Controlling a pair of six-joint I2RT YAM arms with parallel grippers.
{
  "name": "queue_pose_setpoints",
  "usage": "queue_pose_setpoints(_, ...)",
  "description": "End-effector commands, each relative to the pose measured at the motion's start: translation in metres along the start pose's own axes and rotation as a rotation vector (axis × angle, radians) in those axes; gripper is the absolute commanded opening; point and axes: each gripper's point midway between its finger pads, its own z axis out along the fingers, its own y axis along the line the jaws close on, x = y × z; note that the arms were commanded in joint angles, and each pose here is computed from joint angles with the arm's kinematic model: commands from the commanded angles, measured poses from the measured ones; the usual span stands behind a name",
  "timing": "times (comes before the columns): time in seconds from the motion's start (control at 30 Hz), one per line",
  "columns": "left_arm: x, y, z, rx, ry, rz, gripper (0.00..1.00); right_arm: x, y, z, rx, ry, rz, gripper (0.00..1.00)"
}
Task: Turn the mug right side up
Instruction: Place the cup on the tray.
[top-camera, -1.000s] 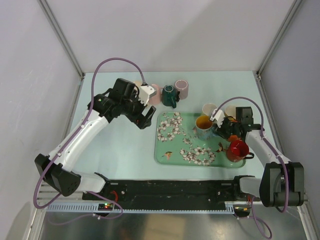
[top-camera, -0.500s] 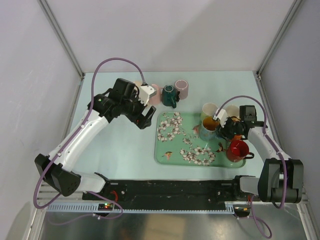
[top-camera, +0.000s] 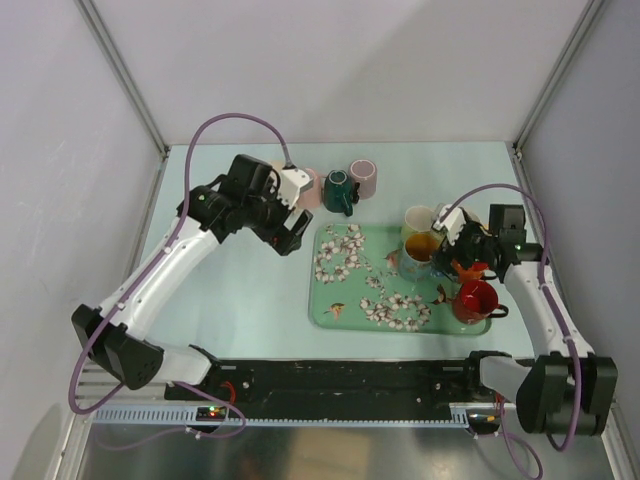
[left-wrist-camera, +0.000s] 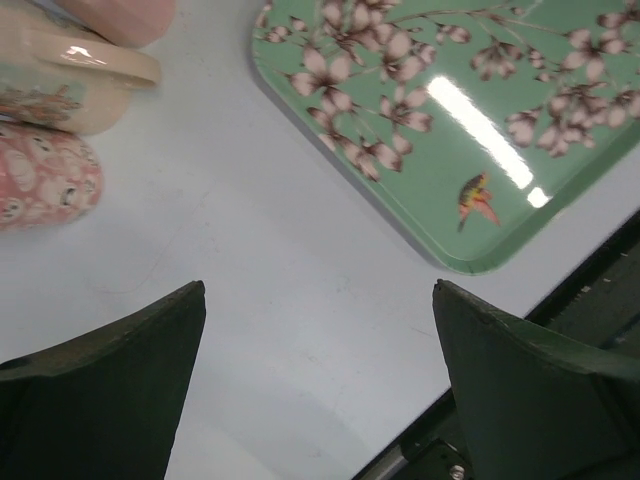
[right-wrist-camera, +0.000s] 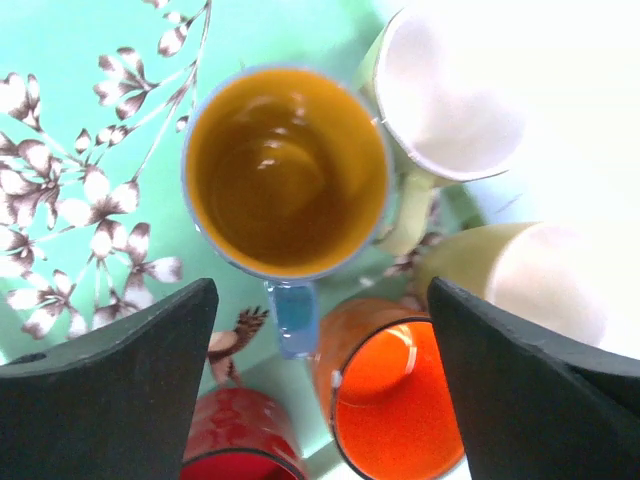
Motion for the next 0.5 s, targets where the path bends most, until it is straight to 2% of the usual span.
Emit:
queue_pose_setpoints(0.0, -0.027, 0.030, 0.000, -0.125, -0.037, 0.047, 0.99, -0.053, -0.022, -0.032, 0.131, -0.134, 0.036, 0.97)
queue_pose_setpoints(0.13, -0.045, 0.060, 0.016, -0.219, -0.010, 0.040, 1.00, -0.084, -0.021, -0.047, 0.143, -0.220, 0.144, 0.99)
queue_pose_setpoints(0.33, -0.077, 0.106, 0.053, -0.314, -0.009, -0.030, 0.99, -0.104, -0.004, -0.045, 0.122, -0.218, 0.237, 0.99)
queue_pose_setpoints(0.47, -0.085, 0.143, 0.074, -0.389, -0.002, -0.088, 0.97, -0.106, 0.010, -0.047, 0.085, -0.215, 0.271, 0.99)
